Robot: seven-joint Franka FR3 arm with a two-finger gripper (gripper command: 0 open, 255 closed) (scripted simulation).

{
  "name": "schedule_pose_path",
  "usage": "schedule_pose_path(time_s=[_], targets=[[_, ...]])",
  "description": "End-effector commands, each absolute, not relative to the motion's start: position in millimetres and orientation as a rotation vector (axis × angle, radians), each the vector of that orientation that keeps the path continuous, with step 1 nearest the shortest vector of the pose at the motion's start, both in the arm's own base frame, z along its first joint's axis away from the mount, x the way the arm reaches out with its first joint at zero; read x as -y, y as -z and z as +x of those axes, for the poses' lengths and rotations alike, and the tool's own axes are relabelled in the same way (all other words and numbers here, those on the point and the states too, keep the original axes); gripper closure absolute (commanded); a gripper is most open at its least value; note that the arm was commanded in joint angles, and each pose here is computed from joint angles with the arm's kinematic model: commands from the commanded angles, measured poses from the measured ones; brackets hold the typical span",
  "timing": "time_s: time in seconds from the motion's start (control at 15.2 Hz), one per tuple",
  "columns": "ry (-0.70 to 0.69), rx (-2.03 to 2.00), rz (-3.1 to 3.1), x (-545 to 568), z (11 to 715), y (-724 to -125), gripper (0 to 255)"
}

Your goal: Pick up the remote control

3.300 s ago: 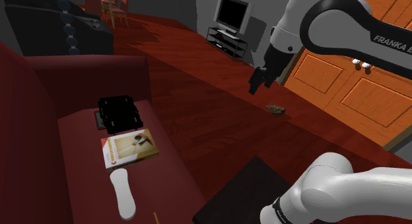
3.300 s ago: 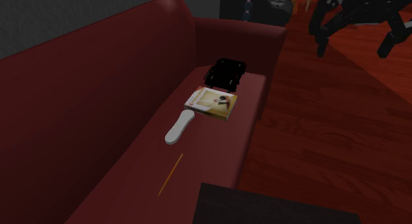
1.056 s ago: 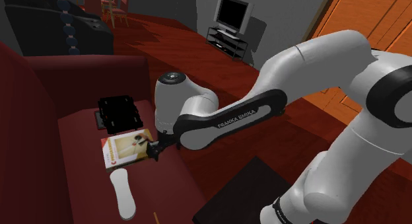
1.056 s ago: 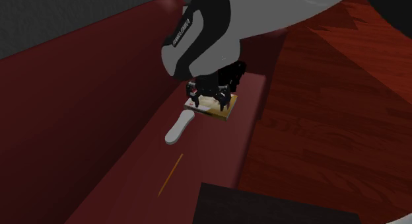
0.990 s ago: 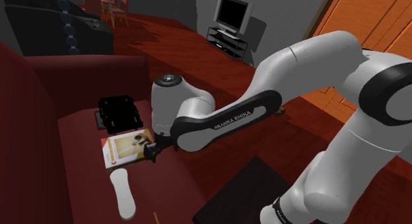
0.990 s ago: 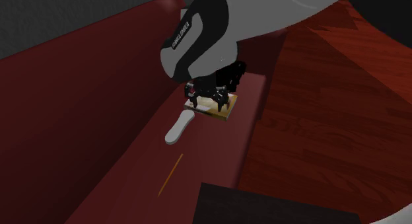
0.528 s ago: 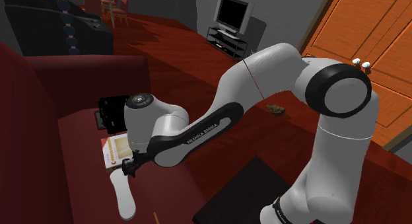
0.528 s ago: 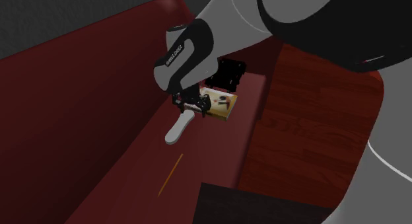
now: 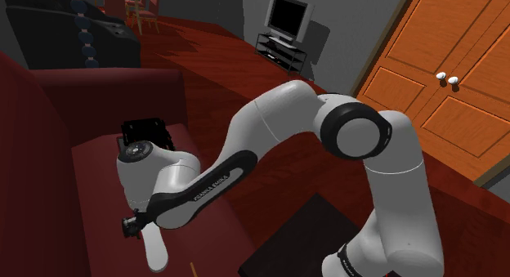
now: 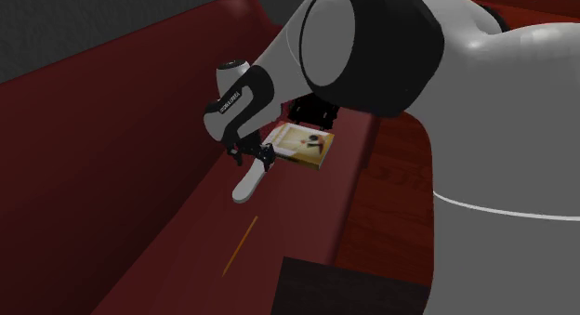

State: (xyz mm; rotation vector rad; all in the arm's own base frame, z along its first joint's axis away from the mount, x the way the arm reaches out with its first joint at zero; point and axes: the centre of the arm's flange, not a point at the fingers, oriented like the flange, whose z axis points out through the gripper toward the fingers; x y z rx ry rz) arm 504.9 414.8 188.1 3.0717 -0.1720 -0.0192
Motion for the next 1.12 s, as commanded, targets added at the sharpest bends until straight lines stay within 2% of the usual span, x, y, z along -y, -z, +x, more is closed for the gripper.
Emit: schedule_pose_path(time_s=[0.0,0.59,0.66,1.06], targets=[[0.022,0.174,3.072,-423.4,508.5,-174.3,0],[0.022,0.174,3.072,-423.4,508.5,-139.5,0],[0.022,0.174,3.072,-423.7,508.5,-139.9,255],[0.022,0.174,3.072,-423.7,508.5,-140.1,255]])
